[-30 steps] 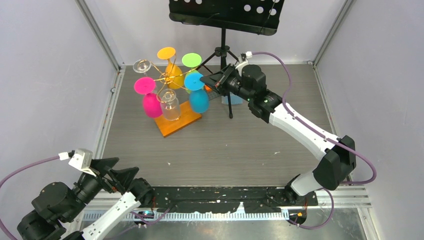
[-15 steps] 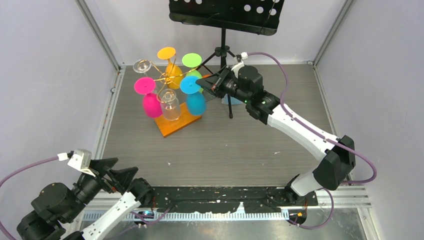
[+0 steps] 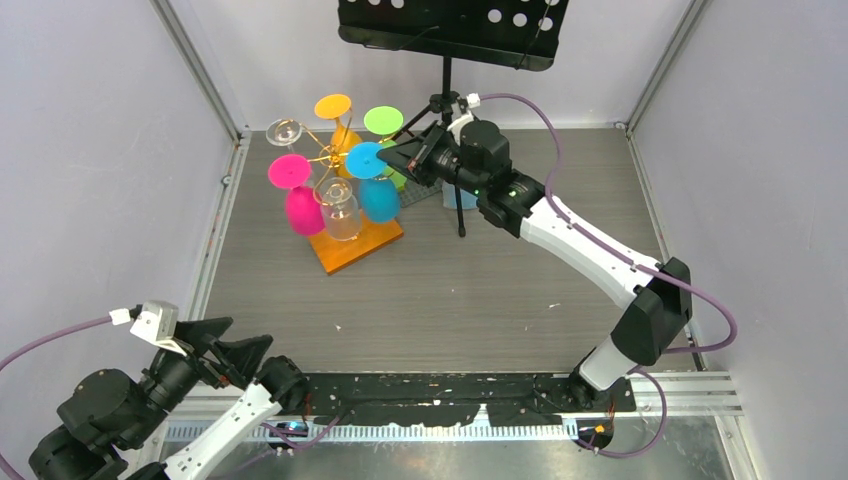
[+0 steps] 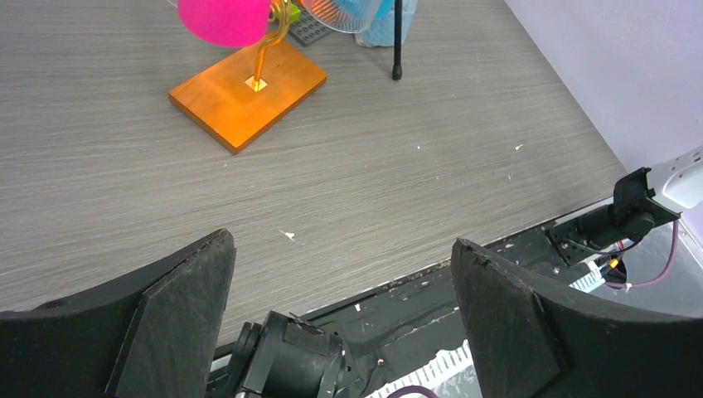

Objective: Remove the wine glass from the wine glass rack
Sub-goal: Pick up the wine glass from the wine rack, then place the wine glass at the center of the board.

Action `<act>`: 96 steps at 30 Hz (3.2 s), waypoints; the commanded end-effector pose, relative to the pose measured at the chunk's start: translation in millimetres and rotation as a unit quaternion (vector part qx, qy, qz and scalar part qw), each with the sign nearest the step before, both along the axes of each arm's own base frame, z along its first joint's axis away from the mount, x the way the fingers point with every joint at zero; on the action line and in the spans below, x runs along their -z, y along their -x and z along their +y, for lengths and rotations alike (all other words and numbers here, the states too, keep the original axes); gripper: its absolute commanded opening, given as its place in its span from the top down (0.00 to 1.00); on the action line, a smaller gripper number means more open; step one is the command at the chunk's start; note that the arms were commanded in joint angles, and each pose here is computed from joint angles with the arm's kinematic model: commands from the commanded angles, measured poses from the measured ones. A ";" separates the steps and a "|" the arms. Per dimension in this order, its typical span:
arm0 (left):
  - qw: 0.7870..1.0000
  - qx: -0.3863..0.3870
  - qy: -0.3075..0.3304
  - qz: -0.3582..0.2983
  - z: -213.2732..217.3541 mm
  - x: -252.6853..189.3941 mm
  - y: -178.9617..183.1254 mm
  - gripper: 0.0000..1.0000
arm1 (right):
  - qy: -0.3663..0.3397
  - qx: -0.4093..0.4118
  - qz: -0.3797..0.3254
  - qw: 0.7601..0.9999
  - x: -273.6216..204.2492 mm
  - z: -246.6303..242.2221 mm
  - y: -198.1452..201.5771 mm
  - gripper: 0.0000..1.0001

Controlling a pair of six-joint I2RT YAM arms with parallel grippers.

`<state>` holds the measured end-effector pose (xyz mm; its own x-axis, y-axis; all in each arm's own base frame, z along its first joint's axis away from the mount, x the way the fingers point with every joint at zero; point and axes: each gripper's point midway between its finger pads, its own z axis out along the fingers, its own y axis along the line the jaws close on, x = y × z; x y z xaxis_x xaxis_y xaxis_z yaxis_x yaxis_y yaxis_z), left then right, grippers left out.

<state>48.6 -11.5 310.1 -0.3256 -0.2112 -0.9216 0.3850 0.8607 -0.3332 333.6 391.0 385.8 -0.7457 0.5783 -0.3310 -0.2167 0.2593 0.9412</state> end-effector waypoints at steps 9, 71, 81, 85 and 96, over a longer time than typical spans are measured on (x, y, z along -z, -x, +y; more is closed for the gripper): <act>1.000 -0.008 0.002 -0.013 5.8 -6.7 -0.2 0.01 | -0.019 0.029 -0.025 0.999 -32.0 6.0 -17.7 0.94; 0.999 0.043 0.017 0.013 -19.6 -11.4 -0.7 0.01 | -0.027 0.118 -0.040 0.992 -26.1 -122.8 16.8 0.94; 0.995 0.091 0.023 0.028 -56.9 -14.4 -14.4 0.01 | 0.032 0.093 -0.079 0.992 1.5 -148.1 55.1 0.94; 0.991 0.124 0.031 0.042 -74.9 -16.4 -14.6 0.01 | 0.061 0.078 -0.109 0.989 8.1 -156.9 74.3 0.94; 0.970 0.215 0.085 0.072 -128.6 -23.7 -15.5 0.01 | 0.114 -0.022 -0.220 0.968 18.0 -152.1 116.3 0.94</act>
